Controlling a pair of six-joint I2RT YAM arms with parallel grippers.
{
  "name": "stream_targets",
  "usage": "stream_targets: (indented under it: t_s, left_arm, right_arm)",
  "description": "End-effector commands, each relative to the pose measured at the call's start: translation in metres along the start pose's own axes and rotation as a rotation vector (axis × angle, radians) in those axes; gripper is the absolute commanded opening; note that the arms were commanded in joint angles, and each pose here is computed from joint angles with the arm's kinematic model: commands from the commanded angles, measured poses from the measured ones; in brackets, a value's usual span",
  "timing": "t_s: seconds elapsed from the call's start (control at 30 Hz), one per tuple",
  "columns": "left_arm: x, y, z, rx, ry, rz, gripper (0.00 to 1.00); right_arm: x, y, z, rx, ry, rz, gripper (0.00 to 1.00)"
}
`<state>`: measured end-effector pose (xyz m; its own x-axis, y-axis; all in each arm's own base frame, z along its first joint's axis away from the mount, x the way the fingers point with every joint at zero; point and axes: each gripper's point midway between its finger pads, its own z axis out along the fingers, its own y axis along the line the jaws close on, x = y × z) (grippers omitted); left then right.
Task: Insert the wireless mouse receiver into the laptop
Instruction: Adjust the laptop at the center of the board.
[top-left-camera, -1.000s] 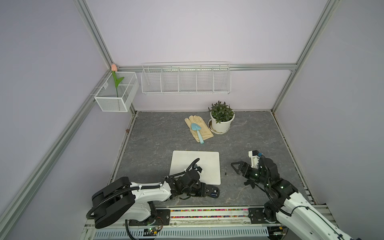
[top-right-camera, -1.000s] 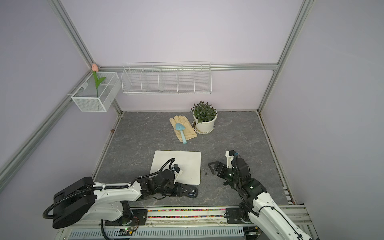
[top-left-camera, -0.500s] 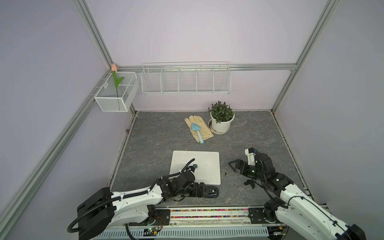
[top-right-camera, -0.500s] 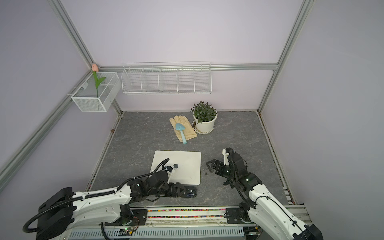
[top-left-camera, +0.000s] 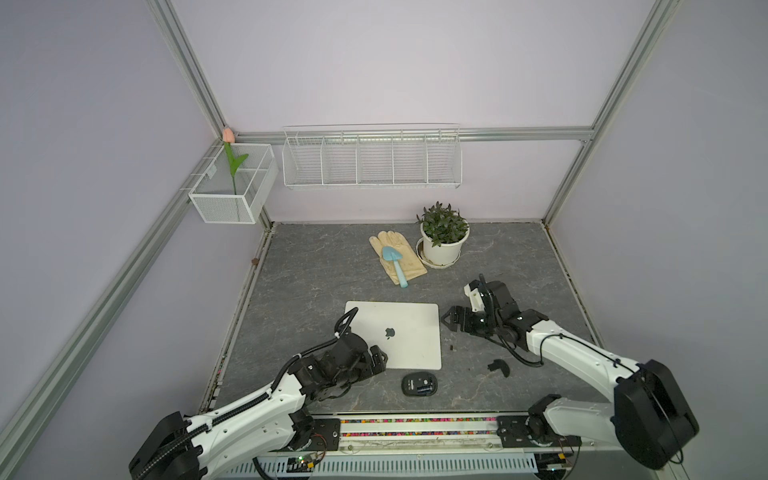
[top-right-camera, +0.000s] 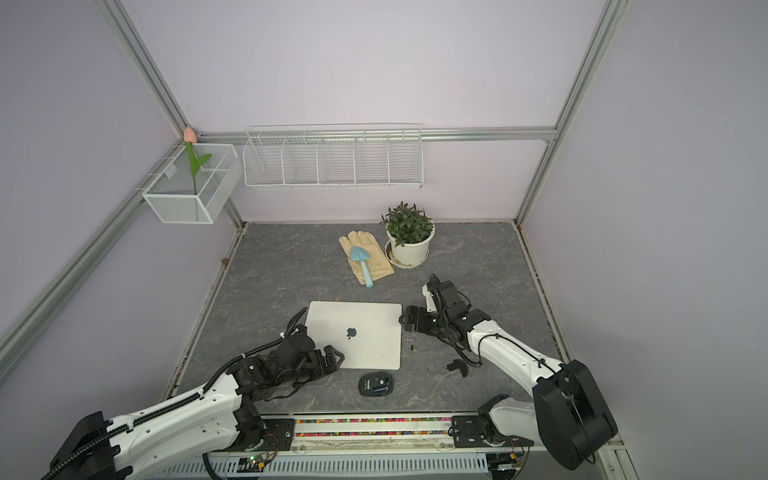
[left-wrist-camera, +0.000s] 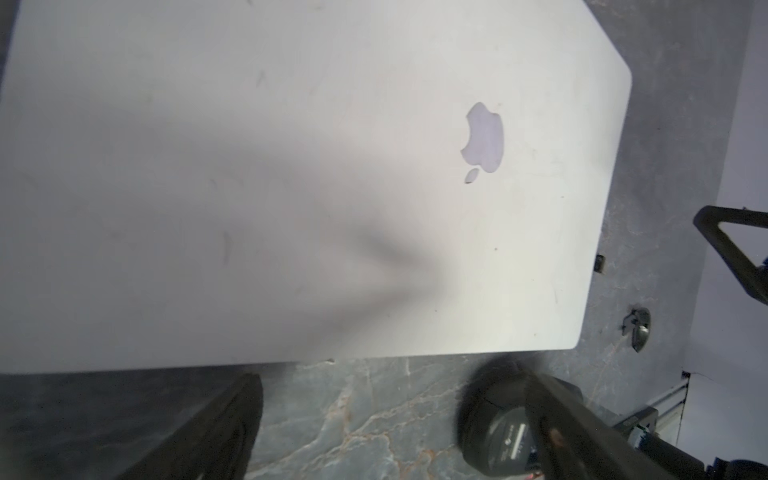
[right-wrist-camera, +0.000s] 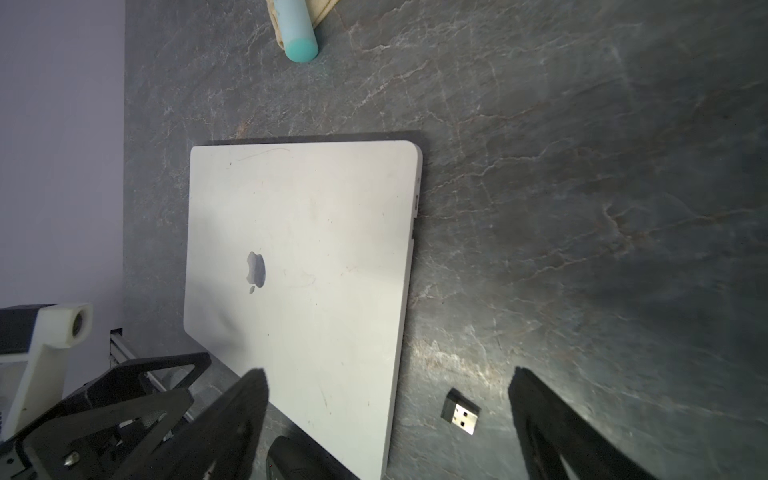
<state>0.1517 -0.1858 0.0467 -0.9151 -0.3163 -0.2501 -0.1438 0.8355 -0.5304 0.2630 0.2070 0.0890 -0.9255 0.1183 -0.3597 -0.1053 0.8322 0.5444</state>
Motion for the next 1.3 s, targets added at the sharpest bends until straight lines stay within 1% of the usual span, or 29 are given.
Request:
stream_targets:
  t_s: [0.0, 0.13, 0.33, 0.53, 0.7, 0.73, 0.97, 1.17, 1.27]
  left_arm:
    - [-0.002, 0.022, 0.006, -0.087, -0.021, -0.111, 1.0]
    - [-0.005, 0.03, 0.012, -0.117, -0.036, -0.175, 1.0]
    - [-0.023, 0.031, 0.017, -0.124, -0.094, -0.202, 0.99]
    - [-0.055, 0.044, 0.013, -0.155, -0.174, -0.217, 0.99]
    - [-0.085, 0.055, 0.013, -0.159, -0.229, -0.263, 0.99]
    - [-0.089, 0.055, 0.014, -0.161, -0.23, -0.235, 0.99]
    - [-0.114, 0.044, 0.031, -0.158, -0.222, -0.199, 0.98]
    - [-0.121, 0.027, 0.05, -0.139, -0.16, -0.177, 0.98]
    - [-0.124, 0.026, 0.051, -0.144, -0.157, -0.173, 0.98]
  right_arm:
    - [-0.009, 0.018, 0.013, -0.044, 0.01, -0.057, 0.93]
    - [-0.009, 0.021, 0.033, -0.051, 0.044, -0.061, 0.92]
    - [0.001, 0.028, 0.058, -0.07, 0.104, -0.073, 0.87]
    - [0.014, 0.035, 0.073, -0.085, 0.147, -0.077, 0.8]
    - [0.021, 0.049, 0.078, -0.124, 0.159, -0.091, 0.75]
    - [0.023, 0.051, 0.079, -0.129, 0.163, -0.092, 0.74]
    - [0.037, 0.062, 0.078, -0.15, 0.185, -0.1, 0.72]
    - [0.041, 0.065, 0.072, -0.165, 0.17, -0.102, 0.72]
    - [0.039, 0.064, 0.065, -0.147, 0.17, -0.128, 0.73]
